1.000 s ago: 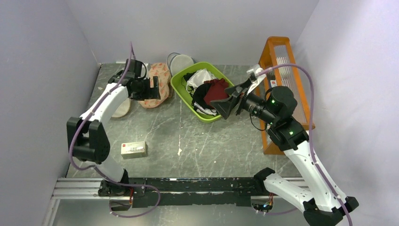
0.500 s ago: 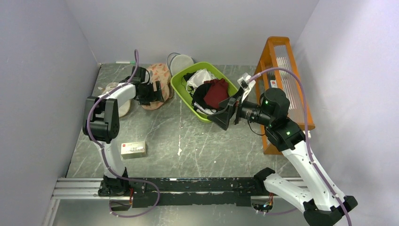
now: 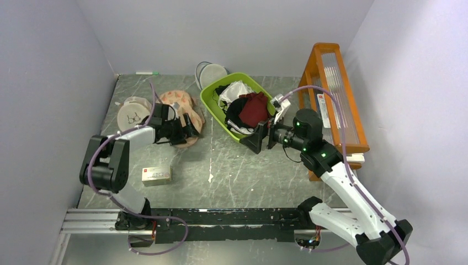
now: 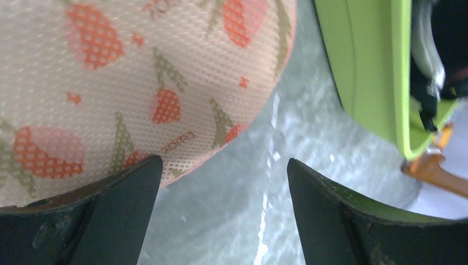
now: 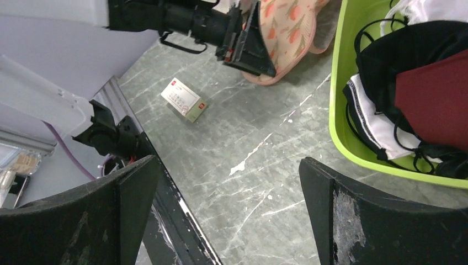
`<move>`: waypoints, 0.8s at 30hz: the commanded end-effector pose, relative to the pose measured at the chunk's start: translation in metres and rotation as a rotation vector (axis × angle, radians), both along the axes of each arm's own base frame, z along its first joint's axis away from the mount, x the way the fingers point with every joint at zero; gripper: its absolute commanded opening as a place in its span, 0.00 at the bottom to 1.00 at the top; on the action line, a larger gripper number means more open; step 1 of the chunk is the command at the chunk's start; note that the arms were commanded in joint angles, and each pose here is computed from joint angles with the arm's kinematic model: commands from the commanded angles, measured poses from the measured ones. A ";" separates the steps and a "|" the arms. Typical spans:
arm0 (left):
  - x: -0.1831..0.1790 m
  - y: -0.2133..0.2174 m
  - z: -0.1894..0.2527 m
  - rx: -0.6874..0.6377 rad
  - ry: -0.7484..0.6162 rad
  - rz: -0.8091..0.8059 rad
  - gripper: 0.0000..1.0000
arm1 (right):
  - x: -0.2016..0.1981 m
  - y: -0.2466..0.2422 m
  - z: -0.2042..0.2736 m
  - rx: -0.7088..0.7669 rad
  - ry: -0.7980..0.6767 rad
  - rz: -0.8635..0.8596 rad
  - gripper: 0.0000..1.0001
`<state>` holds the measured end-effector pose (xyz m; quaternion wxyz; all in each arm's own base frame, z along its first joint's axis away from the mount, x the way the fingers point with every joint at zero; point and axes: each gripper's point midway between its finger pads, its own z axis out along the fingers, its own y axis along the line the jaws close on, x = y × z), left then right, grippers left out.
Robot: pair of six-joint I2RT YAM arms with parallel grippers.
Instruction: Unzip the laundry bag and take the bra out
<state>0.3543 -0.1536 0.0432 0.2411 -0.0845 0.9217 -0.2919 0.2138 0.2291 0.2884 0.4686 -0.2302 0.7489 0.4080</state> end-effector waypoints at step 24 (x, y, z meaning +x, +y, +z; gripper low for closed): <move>-0.056 0.058 0.053 -0.306 0.016 0.287 0.86 | -0.013 0.103 -0.101 -0.172 0.192 0.084 1.00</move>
